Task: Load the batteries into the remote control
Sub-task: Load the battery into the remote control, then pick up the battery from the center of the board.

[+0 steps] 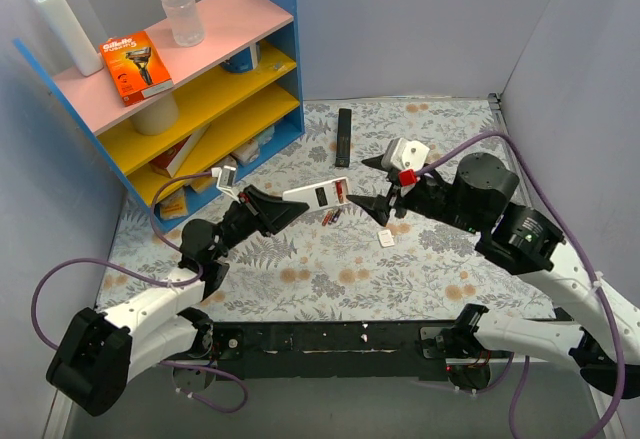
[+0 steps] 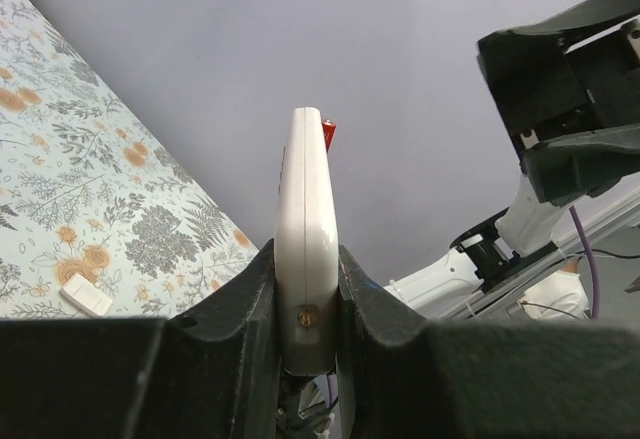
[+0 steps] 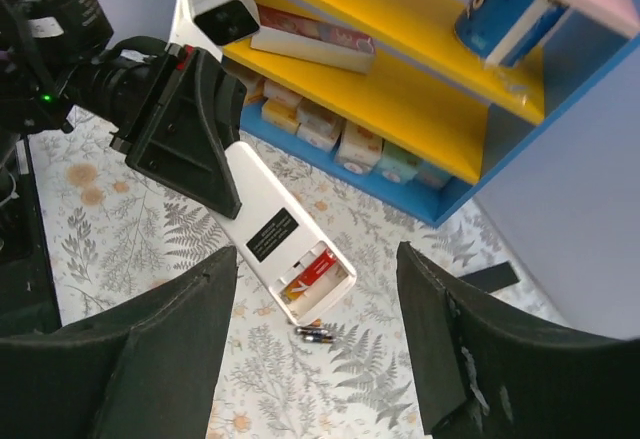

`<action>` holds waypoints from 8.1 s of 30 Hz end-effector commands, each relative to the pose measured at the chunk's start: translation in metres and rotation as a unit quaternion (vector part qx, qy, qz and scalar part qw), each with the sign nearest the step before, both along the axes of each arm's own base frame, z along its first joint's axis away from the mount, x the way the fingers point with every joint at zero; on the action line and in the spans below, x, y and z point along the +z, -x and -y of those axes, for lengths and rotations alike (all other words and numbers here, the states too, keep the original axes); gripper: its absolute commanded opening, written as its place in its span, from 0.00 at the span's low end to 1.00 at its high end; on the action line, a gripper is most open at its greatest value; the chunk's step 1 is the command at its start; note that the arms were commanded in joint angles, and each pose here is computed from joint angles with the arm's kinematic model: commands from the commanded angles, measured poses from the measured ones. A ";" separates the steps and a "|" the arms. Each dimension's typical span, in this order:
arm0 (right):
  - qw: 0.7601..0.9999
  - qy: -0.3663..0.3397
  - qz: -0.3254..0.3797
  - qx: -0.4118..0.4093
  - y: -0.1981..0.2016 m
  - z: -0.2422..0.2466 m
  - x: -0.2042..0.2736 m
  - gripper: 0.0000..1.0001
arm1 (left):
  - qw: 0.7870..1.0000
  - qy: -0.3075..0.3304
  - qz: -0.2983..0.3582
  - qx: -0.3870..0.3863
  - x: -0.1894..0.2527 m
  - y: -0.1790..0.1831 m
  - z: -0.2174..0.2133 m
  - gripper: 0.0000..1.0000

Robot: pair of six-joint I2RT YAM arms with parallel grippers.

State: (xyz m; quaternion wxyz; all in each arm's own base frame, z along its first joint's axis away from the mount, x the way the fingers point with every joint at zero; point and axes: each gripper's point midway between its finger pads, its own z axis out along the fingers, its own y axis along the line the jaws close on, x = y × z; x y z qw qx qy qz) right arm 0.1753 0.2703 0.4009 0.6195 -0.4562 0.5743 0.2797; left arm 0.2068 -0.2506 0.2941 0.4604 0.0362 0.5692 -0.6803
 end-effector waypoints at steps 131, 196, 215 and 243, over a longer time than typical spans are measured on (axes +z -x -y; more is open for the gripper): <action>0.888 0.227 -0.378 -0.130 -0.096 -0.049 -0.260 0.42 | 0.873 -0.250 -0.276 0.314 -0.183 -0.030 -0.108 0.00; 0.742 0.331 -0.472 -0.342 -0.070 -0.036 -0.405 0.28 | 0.896 -0.242 -0.203 0.311 -0.143 -0.034 -0.105 0.00; 0.764 0.269 -0.451 -0.376 -0.098 -0.047 -0.371 0.38 | 0.892 -0.233 -0.209 0.325 -0.138 -0.028 -0.114 0.00; 0.765 0.278 -0.429 -0.392 -0.136 -0.055 -0.368 0.28 | 0.895 -0.231 -0.207 0.320 -0.136 -0.026 -0.113 0.00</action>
